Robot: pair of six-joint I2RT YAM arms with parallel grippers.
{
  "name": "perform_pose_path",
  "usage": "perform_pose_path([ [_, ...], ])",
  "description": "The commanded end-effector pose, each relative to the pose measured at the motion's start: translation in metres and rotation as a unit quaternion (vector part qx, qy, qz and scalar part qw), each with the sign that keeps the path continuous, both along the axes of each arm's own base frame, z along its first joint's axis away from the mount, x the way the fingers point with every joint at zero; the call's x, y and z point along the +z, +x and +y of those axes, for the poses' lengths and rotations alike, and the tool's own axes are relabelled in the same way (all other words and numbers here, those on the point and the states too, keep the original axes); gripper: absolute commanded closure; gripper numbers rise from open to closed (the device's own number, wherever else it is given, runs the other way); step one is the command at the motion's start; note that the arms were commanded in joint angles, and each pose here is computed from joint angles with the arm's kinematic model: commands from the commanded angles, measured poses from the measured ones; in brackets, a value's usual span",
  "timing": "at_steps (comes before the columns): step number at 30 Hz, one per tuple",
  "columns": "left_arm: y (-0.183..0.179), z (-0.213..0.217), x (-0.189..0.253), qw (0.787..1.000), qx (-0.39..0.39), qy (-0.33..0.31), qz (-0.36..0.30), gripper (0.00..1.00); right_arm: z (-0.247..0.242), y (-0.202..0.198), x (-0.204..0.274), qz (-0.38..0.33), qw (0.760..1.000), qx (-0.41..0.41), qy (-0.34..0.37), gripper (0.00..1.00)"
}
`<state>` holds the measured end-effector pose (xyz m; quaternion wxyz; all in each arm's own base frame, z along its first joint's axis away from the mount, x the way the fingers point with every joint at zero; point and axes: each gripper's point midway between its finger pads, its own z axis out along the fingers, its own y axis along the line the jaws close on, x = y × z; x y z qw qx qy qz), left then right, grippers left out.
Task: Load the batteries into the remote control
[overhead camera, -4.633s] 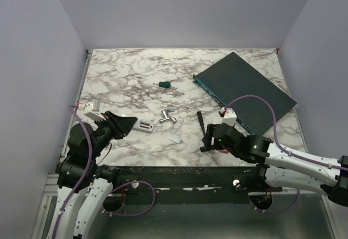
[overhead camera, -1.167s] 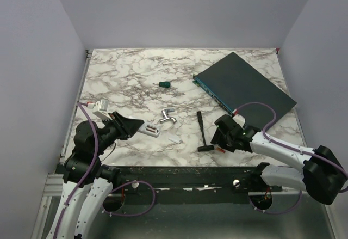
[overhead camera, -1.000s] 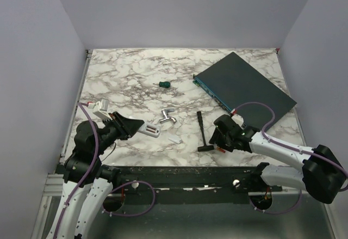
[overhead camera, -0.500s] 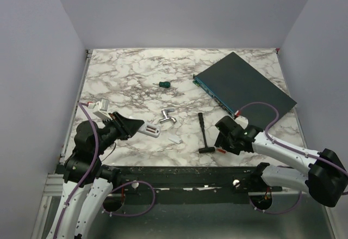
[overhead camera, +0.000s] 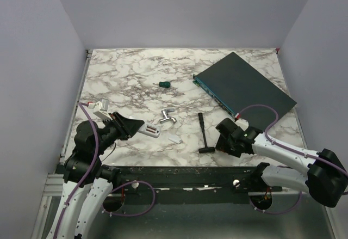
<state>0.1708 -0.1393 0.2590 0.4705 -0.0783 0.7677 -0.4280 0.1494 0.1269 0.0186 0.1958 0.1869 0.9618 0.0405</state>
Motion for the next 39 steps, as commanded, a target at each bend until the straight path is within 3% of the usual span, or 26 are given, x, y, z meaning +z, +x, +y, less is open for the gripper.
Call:
perform_pose_path([
  [1,-0.003,-0.003,0.005,1.0,-0.013,-0.005,-0.01,1.0,0.002,0.004,-0.001,-0.012,1.0,-0.007,0.005,0.34],
  [8,-0.002,-0.003,0.008,1.0,-0.012,-0.002,-0.013,1.0,0.01,0.014,0.006,-0.032,0.999,-0.002,0.02,0.32],
  [21,0.0,-0.002,0.002,1.0,-0.01,0.003,-0.009,1.0,0.007,0.008,-0.011,0.002,1.0,-0.006,-0.007,0.35],
  [39,0.002,-0.002,-0.003,1.0,-0.011,0.009,-0.01,1.0,-0.005,-0.004,-0.019,0.029,0.999,-0.009,-0.036,0.46],
])
